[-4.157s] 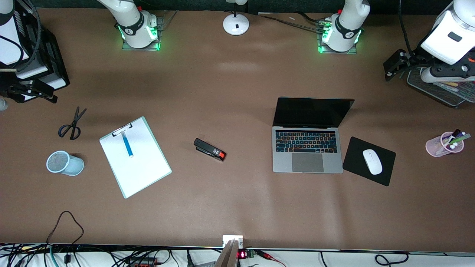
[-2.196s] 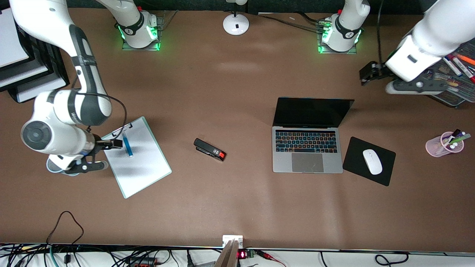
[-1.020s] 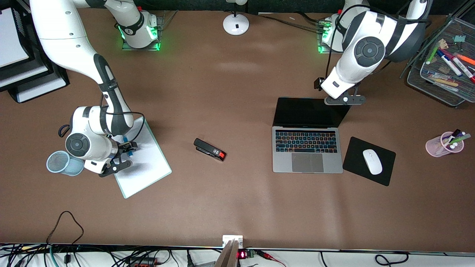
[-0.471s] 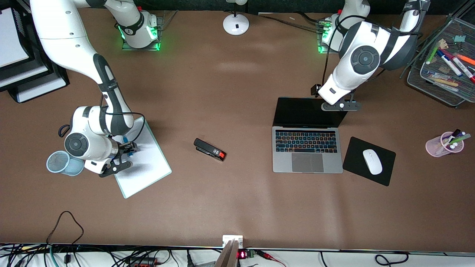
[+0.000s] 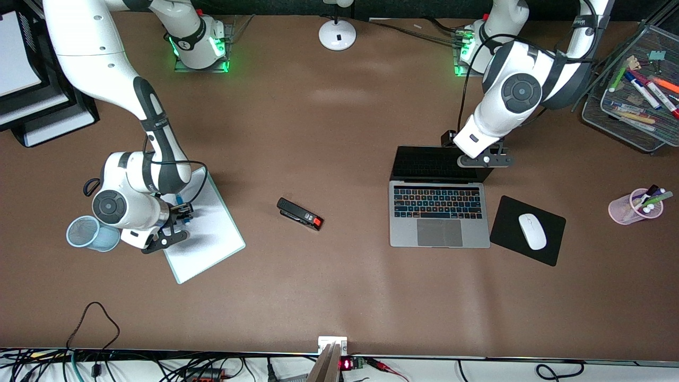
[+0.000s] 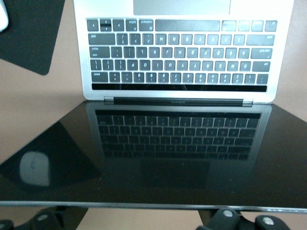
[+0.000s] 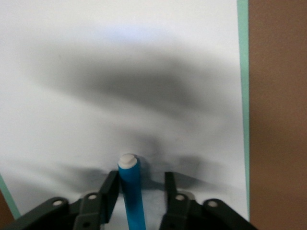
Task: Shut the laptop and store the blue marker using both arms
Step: 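Grasp the blue marker with the right gripper while the left gripper pushes the lid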
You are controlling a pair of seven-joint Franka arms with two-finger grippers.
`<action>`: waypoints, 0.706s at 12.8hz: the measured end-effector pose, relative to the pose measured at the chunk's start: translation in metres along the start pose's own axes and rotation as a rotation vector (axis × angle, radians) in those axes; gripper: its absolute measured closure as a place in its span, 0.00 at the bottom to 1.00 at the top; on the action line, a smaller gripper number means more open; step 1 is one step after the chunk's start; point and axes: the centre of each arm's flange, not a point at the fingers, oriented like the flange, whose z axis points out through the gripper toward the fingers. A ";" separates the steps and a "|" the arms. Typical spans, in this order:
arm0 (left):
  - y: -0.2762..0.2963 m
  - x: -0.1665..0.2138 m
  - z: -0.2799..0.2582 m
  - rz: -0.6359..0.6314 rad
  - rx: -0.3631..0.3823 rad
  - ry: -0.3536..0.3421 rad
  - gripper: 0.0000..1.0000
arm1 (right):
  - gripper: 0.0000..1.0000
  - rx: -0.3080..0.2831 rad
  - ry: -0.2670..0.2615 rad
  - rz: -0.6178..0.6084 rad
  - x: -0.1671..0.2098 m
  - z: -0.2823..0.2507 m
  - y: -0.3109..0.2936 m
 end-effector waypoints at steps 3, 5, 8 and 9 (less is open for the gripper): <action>0.002 0.010 -0.005 -0.002 -0.012 0.013 0.00 | 0.66 -0.003 0.009 0.000 0.002 -0.003 0.001; 0.004 0.018 -0.006 -0.003 -0.023 0.024 0.00 | 0.70 -0.004 0.012 0.000 0.003 -0.005 0.001; 0.007 0.031 0.000 -0.006 -0.048 0.058 0.00 | 0.79 -0.003 0.013 -0.001 0.003 -0.005 0.000; 0.007 0.035 0.003 -0.007 -0.054 0.062 0.00 | 0.81 -0.003 0.013 -0.002 0.003 -0.005 -0.001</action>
